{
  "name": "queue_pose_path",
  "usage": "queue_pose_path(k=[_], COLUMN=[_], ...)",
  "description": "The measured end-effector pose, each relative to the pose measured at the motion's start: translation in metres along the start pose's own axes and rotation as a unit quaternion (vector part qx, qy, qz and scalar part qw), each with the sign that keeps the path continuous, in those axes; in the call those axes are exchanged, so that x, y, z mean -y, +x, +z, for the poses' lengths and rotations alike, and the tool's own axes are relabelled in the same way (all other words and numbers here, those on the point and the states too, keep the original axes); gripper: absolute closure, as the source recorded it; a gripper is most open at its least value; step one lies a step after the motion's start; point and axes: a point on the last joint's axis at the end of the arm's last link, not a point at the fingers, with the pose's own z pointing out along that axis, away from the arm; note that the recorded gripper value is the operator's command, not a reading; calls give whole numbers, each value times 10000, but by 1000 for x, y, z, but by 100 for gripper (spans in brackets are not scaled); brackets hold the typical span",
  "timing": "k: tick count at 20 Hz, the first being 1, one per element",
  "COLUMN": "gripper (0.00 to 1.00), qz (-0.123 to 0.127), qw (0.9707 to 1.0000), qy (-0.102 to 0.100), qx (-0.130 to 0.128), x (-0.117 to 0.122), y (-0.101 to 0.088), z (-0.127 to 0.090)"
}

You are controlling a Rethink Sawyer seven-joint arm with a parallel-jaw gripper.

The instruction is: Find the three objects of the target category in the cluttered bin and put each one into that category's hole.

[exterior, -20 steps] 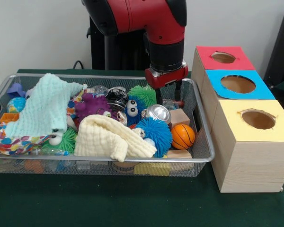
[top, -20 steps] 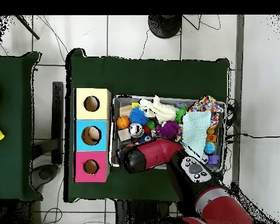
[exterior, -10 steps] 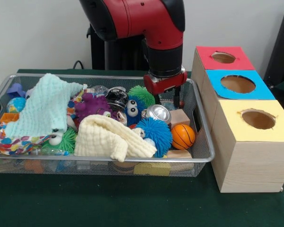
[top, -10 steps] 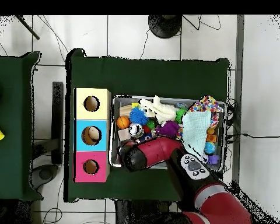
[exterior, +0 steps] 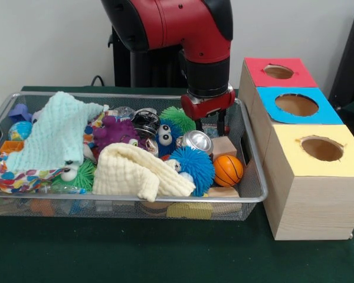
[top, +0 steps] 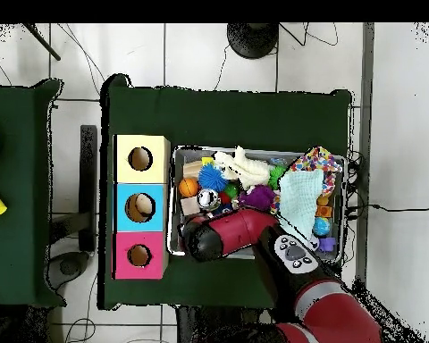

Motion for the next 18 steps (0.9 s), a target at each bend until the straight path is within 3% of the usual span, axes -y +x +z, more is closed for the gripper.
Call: queue_pose_path(k=[10,18], gripper=[100,100], qz=[-88,-134], qw=[9999,9993], qy=[138,356], qx=[-4,21], x=[0,6], y=[-3,-8], z=[-8,-30])
